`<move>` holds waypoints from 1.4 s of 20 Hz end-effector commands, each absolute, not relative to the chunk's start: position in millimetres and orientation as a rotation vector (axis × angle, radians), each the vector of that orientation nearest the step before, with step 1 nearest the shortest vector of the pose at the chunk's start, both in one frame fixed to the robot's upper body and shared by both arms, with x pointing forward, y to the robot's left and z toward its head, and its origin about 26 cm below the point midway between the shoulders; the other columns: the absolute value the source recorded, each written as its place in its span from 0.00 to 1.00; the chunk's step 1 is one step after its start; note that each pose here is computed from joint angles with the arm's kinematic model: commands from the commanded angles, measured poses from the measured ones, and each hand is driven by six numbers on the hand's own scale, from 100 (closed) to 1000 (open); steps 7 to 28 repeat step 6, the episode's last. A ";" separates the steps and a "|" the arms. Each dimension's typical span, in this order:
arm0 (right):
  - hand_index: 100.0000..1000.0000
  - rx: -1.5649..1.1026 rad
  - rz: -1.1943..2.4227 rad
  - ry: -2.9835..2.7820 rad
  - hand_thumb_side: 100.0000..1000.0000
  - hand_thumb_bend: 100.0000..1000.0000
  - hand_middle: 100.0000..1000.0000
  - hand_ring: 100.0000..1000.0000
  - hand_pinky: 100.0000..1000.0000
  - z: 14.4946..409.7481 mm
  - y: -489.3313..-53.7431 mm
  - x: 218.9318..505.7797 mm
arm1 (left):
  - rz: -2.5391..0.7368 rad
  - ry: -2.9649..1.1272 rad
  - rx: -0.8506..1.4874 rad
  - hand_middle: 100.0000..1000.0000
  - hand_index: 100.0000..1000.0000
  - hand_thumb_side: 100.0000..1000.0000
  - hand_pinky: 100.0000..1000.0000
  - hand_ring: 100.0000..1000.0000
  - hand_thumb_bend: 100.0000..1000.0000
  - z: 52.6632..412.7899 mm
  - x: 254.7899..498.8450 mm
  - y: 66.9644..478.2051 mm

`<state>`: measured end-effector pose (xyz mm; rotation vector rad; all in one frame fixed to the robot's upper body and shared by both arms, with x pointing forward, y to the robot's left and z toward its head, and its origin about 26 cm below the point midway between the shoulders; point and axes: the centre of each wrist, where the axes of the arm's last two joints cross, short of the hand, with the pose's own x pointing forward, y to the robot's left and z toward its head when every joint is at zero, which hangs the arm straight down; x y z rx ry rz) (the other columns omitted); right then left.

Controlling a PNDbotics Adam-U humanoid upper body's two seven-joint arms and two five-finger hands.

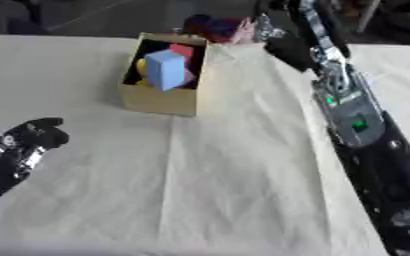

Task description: Pick up objects on the table and place them in the box.

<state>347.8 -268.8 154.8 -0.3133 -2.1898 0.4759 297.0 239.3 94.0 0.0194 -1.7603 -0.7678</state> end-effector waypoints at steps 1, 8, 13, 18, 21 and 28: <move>0.94 -0.311 0.395 -2.224 0.50 0.00 0.72 0.64 0.86 149.9 -270.6 332.5 | -0.774 -1.776 0.055 0.62 0.85 0.68 0.80 0.72 0.00 101.3 297.0 246.0; 0.93 -0.302 0.278 -2.142 0.56 0.00 0.71 0.62 0.85 109.5 -270.4 311.0 | -0.773 -1.778 0.052 0.62 0.85 0.69 0.80 0.72 0.00 101.6 296.9 245.2; 0.93 -0.302 0.278 -2.142 0.56 0.00 0.71 0.62 0.85 109.5 -270.4 311.0 | -0.773 -1.778 0.052 0.62 0.85 0.69 0.80 0.72 0.00 101.6 296.9 245.2; 0.93 -0.302 0.278 -2.142 0.56 0.00 0.71 0.62 0.85 109.5 -270.4 311.0 | -0.773 -1.778 0.052 0.62 0.85 0.69 0.80 0.72 0.00 101.6 296.9 245.2; 0.93 -0.302 0.278 -2.142 0.56 0.00 0.71 0.62 0.85 109.5 -270.4 311.0 | -0.773 -1.778 0.052 0.62 0.85 0.69 0.80 0.72 0.00 101.6 296.9 245.2; 0.93 -0.302 0.278 -2.142 0.56 0.00 0.71 0.62 0.85 109.5 -270.4 311.0 | -0.773 -1.778 0.052 0.62 0.85 0.69 0.80 0.72 0.00 101.6 296.9 245.2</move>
